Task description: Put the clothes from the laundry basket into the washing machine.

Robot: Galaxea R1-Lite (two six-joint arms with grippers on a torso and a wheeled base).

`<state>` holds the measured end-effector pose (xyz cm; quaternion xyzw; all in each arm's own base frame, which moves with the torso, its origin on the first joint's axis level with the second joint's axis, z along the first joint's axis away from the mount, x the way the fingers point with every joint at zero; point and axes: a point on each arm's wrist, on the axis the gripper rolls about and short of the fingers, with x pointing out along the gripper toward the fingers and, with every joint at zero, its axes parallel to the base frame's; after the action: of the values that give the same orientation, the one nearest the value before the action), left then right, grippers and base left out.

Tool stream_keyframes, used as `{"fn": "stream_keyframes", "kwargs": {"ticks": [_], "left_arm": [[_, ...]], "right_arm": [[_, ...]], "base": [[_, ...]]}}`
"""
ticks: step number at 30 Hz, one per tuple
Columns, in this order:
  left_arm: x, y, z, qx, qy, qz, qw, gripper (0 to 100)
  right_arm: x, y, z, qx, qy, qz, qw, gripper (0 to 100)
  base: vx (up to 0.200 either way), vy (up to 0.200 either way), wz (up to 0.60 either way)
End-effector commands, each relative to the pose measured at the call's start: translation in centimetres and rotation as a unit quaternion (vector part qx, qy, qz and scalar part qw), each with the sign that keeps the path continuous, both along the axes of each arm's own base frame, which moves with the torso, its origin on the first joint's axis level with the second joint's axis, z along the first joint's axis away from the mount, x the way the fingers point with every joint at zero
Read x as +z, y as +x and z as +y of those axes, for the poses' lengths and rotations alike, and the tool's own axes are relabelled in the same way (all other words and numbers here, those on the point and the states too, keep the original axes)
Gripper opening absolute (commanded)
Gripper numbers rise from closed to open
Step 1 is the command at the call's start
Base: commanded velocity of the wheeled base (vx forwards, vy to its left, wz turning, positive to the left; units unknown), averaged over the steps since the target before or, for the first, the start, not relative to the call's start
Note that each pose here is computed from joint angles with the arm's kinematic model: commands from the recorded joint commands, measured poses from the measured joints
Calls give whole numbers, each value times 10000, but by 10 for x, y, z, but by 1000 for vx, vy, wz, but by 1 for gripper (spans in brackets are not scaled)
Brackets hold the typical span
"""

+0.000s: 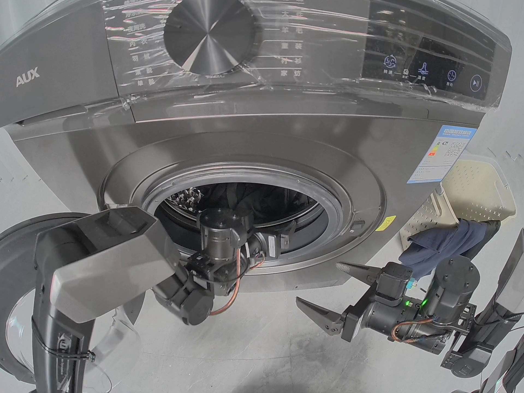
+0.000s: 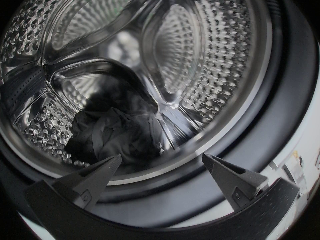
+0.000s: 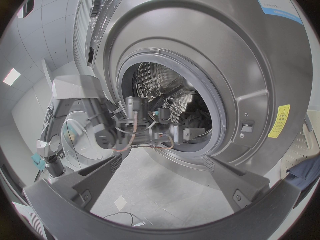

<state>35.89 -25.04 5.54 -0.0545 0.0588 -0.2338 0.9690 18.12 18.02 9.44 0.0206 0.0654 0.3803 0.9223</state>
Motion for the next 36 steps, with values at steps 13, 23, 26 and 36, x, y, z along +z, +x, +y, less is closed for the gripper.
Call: {"fn": "stream_keyframes", "kwargs": {"ticks": [13,23,26,36], "left_arm": [[66,-165,54,-1298,-210,-486,9901,100],[66,-192,87,-1011,-123,-421,9939,100],[72,-202,102,-947,-207,-457,9942,100],[84,-231,148,-600,-237,-773,9949,100]], "right_arm": [[16,-33,-50,-330,57,-57,9994,100],[35,-39,-86,-1275,319,-408,9905,100],[40,-45,-96,-1472,304,-419,9877,100],[44,-74,-134,-2349,27,-188,9718,100]], "base": [[0,0,0],[-120,0,0],[-200,0,0],[-200,0,0]]}}
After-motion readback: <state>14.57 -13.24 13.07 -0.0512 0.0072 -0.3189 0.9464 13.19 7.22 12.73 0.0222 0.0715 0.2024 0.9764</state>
